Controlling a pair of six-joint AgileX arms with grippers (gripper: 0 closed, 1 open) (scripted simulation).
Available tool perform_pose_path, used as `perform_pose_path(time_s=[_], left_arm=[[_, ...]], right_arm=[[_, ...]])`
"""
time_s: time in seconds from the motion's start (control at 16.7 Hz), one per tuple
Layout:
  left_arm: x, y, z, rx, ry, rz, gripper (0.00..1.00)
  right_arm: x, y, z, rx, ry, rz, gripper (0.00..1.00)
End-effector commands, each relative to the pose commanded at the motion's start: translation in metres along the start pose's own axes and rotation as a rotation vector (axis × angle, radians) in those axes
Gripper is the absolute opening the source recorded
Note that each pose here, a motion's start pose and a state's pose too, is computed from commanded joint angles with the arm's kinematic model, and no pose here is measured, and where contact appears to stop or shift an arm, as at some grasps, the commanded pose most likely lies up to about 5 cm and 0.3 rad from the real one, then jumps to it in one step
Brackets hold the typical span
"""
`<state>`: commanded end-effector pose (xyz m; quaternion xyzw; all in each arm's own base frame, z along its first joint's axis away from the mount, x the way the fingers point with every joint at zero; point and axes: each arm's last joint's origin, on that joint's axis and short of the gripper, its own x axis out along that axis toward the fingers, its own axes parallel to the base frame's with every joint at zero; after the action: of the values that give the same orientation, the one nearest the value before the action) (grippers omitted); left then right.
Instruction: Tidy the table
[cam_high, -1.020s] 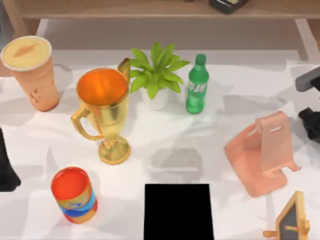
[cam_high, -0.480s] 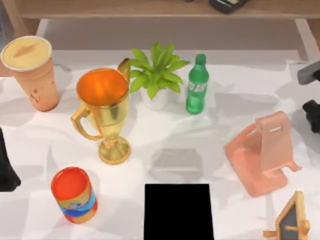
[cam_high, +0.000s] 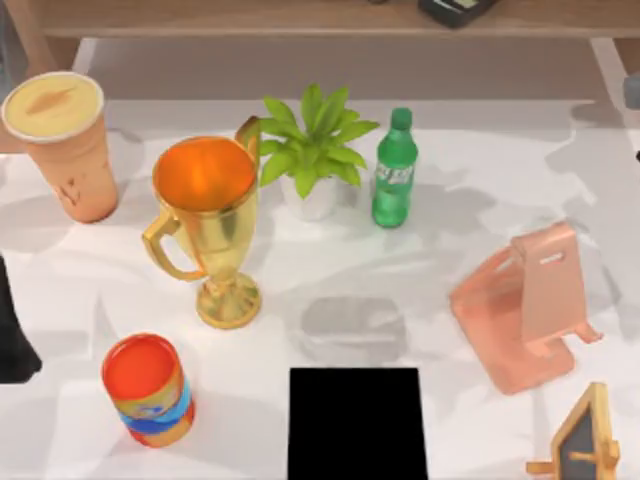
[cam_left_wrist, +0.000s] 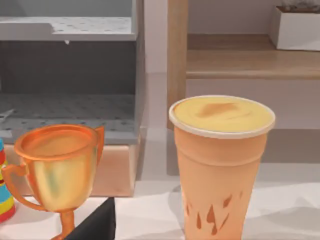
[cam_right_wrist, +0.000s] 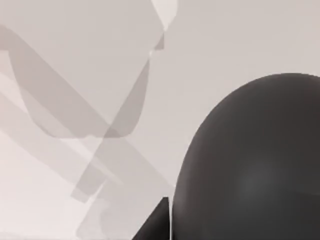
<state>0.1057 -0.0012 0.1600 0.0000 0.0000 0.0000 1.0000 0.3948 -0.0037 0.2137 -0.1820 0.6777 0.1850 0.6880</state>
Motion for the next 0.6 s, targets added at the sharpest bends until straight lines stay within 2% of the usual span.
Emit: perform_pose_path(time_s=[0.36, 0.48, 0.6], left_arm=[[0.000, 0.000, 0.000, 0.000, 0.000, 0.000, 1.00], [0.000, 0.000, 0.000, 0.000, 0.000, 0.000, 1.00], [0.000, 0.000, 0.000, 0.000, 0.000, 0.000, 1.00]], right_arm=[[-0.001, 0.002, 0.001, -0.011, -0.003, -0.003, 0.00], [-0.013, 0.012, 0.006, -0.069, -0.030, -0.026, 0.00], [-0.030, 0.029, 0.013, -0.171, -0.072, -0.063, 0.00]])
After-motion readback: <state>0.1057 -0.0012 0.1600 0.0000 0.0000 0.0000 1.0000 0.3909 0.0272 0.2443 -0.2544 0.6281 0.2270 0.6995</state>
